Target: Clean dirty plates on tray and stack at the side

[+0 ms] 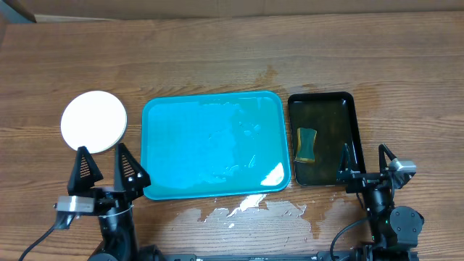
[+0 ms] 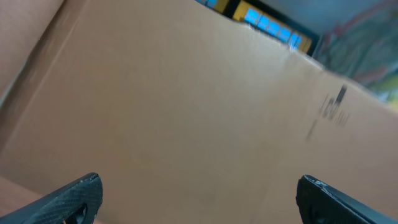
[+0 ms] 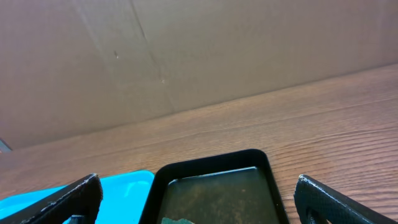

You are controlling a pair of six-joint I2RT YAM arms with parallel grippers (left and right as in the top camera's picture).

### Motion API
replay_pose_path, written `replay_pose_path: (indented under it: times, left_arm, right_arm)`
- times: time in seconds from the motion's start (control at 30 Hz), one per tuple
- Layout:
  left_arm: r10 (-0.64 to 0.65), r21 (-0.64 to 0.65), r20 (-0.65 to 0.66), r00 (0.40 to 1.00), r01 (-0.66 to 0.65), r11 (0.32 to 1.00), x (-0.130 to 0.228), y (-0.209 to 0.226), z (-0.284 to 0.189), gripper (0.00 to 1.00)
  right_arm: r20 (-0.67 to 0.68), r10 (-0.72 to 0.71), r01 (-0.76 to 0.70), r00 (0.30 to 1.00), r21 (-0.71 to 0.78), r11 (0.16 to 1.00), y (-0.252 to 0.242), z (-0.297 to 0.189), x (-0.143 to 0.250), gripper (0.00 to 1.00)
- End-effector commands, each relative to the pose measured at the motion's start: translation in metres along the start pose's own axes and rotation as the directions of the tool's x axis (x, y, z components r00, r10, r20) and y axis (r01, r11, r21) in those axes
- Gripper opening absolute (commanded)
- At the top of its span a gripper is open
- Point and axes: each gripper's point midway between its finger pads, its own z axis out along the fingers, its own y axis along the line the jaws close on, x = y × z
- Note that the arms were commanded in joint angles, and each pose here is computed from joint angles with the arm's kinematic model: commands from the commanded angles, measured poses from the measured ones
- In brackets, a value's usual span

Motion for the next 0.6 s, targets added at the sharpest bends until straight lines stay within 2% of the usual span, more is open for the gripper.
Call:
replay_pose_path:
  times: [0.0,0.3,0.43,0.57]
  left_arm:
    - [0.184,-0.004,-0.027,0.983,-0.184,0.983,0.017,0.008,-0.003,1.0]
    - [0.194,-0.12,-0.104,0.975,-0.206,0.971,0.055,0.046,-0.011,1.0]
    - [0.189,-0.156,-0.206,0.96,-0.223,0.962,0.077,0.06,-0.016,1.0]
    - [0.181,-0.196,-0.348,0.92,-0.26,0.945,0.108,0.079,-0.029,1.0]
  right_arm:
    - [0.006,0.006,-0.006,1.0,0.004,1.0,-0.002,0.0,0.001,1.0]
    - [0.006,0.006,-0.006,1.0,0.004,1.0,-0.002,0.0,0.001,1.0]
    - [0.006,0.006,-0.006,1.0,0.004,1.0,-0.002,0.0,0.001,1.0]
    - [0.006,0.006,-0.006,1.0,0.004,1.0,-0.002,0.0,0.001,1.0]
